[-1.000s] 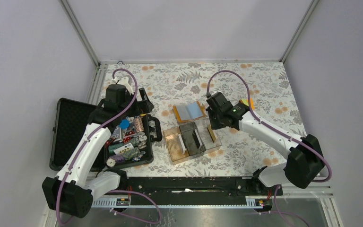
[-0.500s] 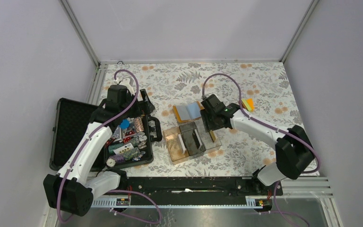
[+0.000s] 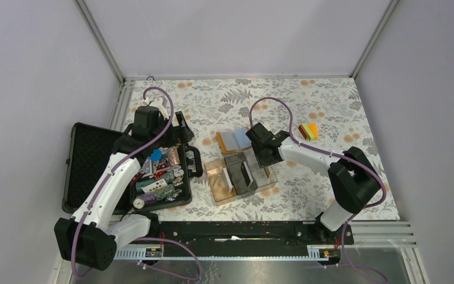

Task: Put the credit cards into the card holder
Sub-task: Pick up the credit card from the storage box.

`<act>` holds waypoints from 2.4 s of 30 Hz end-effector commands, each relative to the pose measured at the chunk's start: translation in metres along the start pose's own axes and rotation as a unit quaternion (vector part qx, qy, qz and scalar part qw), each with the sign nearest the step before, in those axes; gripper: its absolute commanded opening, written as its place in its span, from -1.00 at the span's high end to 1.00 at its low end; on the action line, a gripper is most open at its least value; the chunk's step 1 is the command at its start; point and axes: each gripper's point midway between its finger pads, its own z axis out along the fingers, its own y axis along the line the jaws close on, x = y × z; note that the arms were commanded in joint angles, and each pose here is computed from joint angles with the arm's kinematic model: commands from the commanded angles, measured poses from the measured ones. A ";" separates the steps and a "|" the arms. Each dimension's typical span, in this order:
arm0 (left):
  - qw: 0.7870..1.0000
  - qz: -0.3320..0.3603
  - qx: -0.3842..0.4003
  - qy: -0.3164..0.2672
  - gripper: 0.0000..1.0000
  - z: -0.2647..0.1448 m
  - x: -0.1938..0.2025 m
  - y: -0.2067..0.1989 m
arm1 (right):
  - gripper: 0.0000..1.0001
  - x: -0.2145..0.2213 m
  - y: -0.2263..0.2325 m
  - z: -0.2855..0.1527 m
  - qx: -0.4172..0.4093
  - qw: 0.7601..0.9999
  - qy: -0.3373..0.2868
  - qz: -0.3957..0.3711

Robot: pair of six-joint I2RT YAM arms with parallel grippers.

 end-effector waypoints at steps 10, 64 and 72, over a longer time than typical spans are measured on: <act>1.000 0.000 0.024 -0.013 -0.98 0.001 -0.008 -0.010 | -0.05 -0.016 -0.010 -0.027 0.027 0.999 -0.029 -0.006; 0.998 -0.029 0.054 0.029 -0.97 0.032 -0.014 -0.027 | 1.00 -0.075 0.031 -0.131 -0.150 0.981 -0.118 0.018; 0.988 -0.078 0.093 0.095 -0.84 0.086 -0.024 -0.052 | 1.00 -0.153 0.050 -0.106 -0.251 0.956 -0.143 0.059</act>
